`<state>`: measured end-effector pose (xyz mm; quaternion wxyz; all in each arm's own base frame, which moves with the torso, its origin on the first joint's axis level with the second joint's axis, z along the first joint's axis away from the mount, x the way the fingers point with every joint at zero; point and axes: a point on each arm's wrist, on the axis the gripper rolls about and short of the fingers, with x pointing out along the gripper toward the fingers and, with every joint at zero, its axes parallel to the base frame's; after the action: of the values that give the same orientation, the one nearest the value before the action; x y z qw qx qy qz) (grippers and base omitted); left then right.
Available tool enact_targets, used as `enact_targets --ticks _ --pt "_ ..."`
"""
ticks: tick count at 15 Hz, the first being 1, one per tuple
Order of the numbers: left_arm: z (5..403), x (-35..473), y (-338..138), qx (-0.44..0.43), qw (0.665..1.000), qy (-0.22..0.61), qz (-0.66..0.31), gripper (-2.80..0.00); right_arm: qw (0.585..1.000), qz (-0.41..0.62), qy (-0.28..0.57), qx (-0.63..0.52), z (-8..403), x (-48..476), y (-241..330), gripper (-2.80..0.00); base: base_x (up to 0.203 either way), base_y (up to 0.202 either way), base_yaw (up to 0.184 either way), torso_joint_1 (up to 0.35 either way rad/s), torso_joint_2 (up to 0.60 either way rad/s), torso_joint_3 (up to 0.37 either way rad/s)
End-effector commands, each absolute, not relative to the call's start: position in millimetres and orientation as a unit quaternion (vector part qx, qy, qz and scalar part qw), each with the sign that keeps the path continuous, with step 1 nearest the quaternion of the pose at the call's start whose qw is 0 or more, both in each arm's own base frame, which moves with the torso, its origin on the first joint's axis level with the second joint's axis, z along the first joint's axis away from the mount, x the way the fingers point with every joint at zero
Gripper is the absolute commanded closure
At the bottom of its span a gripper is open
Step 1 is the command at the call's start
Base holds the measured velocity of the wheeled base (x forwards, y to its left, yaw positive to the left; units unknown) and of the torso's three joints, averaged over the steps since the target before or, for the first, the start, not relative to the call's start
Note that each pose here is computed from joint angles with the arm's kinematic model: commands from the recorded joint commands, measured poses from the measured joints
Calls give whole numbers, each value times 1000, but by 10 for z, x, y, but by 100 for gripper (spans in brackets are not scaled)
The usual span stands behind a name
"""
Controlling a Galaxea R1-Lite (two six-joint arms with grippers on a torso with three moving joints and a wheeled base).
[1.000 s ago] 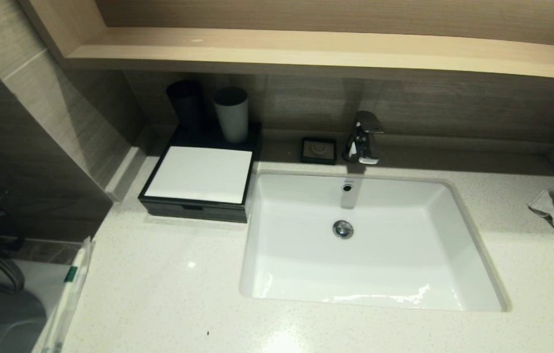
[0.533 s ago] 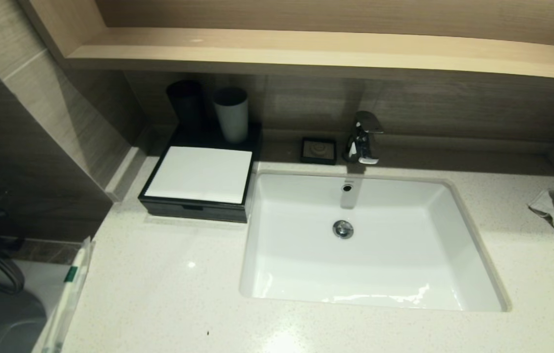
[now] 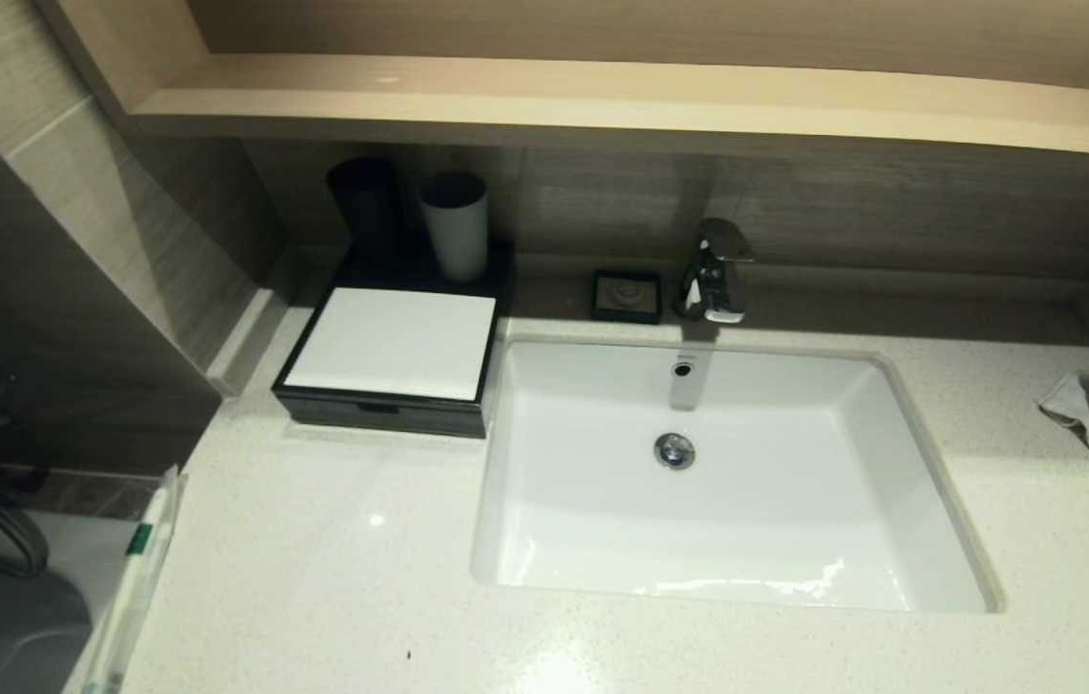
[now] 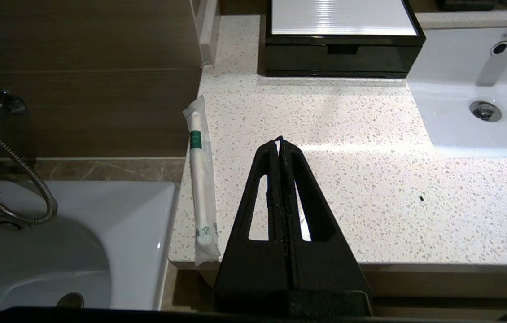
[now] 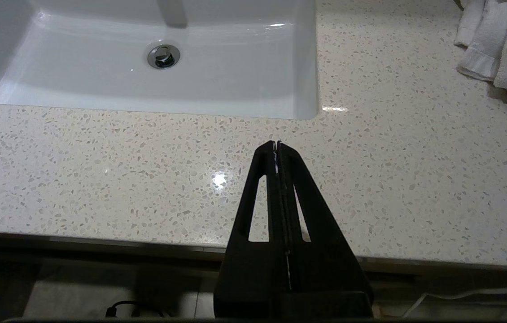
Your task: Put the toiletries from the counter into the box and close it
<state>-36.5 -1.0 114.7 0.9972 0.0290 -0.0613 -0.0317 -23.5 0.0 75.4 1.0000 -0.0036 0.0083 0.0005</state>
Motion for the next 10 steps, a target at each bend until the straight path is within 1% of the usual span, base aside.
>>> enact_targets --ticks 1,10 --pt "1106 -351 -11 23 998 -55 -34 0 1000 1 8 -4 754 -235 0 0 0 0 0 0 0 0" --pt "895 -275 -15 19 999 -17 -42 0 1000 1 8 -4 754 -235 0 0 0 0 0 0 0 0"
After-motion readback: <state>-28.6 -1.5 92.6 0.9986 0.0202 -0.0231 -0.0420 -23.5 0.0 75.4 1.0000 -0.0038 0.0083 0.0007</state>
